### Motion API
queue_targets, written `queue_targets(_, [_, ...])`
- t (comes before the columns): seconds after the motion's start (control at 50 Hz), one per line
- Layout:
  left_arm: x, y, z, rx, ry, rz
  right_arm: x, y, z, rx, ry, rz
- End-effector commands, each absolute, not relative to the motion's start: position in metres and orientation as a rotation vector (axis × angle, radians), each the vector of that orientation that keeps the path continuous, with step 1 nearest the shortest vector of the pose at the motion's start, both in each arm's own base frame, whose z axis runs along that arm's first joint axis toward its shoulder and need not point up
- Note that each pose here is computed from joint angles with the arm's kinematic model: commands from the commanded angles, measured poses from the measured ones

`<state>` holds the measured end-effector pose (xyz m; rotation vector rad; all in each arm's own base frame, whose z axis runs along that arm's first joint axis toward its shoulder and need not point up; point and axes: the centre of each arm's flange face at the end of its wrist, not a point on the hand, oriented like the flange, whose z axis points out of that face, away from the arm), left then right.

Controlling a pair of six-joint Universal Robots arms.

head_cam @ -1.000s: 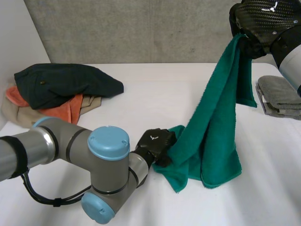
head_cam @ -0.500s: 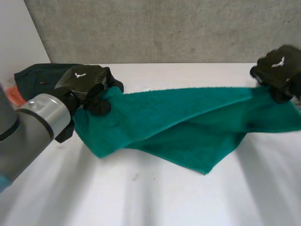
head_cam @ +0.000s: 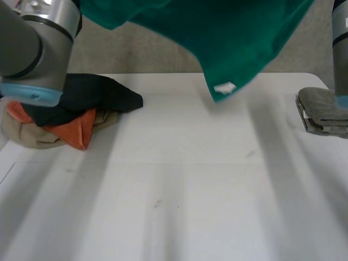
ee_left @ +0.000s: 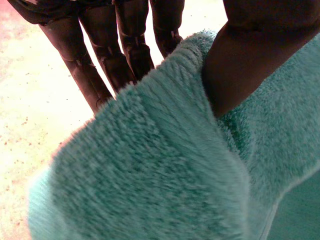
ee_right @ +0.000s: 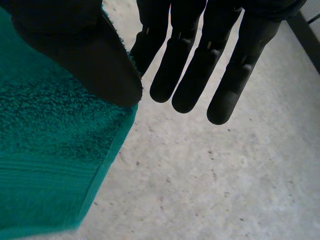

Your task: Fold the laundry.

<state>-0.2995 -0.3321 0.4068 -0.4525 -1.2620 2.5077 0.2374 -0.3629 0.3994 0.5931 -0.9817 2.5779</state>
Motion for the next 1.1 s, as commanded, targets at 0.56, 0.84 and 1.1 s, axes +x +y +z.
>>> queue_targets(0.56, [-0.276, -0.359, 0.126, -0.623, -2.353, 1.630, 0.244, -0.314, 0.154, 1.250, -1.924, 1.937])
queue_targets(0.84, [-0.266, -0.326, 0.206, -0.584, -2.070, 1.953, 0.252, -0.305, 0.153, 1.248, -1.910, 1.959])
queue_targets(1.1, [-0.239, -0.237, 0.184, -0.722, -2.212, 1.821, 0.251, -0.305, 0.152, 1.240, -1.916, 1.949])
